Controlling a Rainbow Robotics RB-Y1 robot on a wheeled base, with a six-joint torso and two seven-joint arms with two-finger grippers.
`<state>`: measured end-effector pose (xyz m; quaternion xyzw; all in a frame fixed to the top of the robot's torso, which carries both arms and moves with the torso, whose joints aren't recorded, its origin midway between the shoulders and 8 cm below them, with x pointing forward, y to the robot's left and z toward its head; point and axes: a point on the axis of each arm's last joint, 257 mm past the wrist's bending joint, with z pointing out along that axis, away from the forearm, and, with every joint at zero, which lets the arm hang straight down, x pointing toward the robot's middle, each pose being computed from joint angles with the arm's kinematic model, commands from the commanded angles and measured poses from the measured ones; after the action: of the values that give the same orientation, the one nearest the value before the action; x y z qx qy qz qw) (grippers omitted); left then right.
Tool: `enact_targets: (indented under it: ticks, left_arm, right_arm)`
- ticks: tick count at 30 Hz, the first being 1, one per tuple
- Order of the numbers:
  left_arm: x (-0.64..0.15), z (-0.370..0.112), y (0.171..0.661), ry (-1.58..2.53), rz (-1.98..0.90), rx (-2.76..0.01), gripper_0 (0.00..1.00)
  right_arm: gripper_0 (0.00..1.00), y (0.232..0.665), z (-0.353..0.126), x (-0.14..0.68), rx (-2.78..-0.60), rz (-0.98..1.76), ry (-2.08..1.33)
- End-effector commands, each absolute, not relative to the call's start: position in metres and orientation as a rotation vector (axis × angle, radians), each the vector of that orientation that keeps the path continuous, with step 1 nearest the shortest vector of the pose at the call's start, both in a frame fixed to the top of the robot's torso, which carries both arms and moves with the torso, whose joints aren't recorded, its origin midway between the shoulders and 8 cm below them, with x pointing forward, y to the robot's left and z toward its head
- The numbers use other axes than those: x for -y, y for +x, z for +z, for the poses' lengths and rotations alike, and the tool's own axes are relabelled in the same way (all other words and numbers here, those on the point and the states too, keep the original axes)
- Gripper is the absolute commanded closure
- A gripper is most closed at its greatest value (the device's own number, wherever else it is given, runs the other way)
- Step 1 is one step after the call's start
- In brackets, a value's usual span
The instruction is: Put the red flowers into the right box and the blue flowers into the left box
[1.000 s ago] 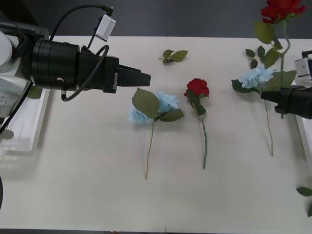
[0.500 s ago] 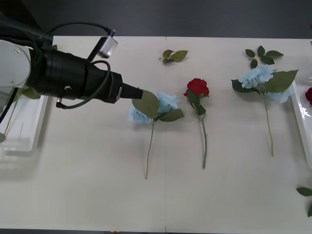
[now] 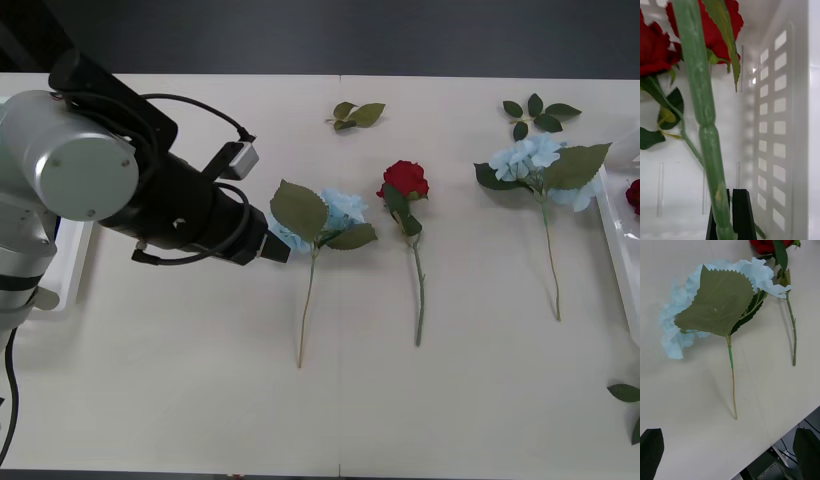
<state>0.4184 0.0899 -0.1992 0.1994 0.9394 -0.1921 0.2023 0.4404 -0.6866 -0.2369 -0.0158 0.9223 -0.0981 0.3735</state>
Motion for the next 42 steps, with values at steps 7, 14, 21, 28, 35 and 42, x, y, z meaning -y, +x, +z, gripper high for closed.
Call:
enact_targets:
  ticks: [7, 14, 21, 28, 35, 42]
  left_arm:
    - [-0.066, -0.208, 0.415, 0.512, -0.244, -2.575, 0.0]
    - [-0.055, -0.234, 0.416, 0.514, -0.194, -2.588, 0.0]
    - [-0.043, -0.263, 0.43, 0.524, -0.183, -2.613, 0.0]
    - [-0.036, -0.283, 0.445, 0.54, -0.142, -2.613, 0.0]
    - [-0.031, -0.298, 0.453, 0.565, -0.123, -2.605, 0.0]
    - [-0.027, -0.307, 0.454, 0.567, -0.113, -2.626, 0.0]
  right_arm:
    - [1.0, 0.427, -0.276, 0.706, -2.392, -0.384, -0.06]
    - [1.0, 0.417, -0.285, 0.718, -2.408, -0.423, -0.036]
    - [0.82, 0.409, -0.289, 0.731, -2.406, -0.468, -0.002]
    - [0.37, 0.402, -0.292, 0.738, -2.413, -0.492, 0.006]
    - [0.08, 0.416, -0.294, 0.714, -2.412, -0.418, -0.038]
    - [0.08, 0.442, -0.275, 0.677, -2.39, -0.267, -0.07]
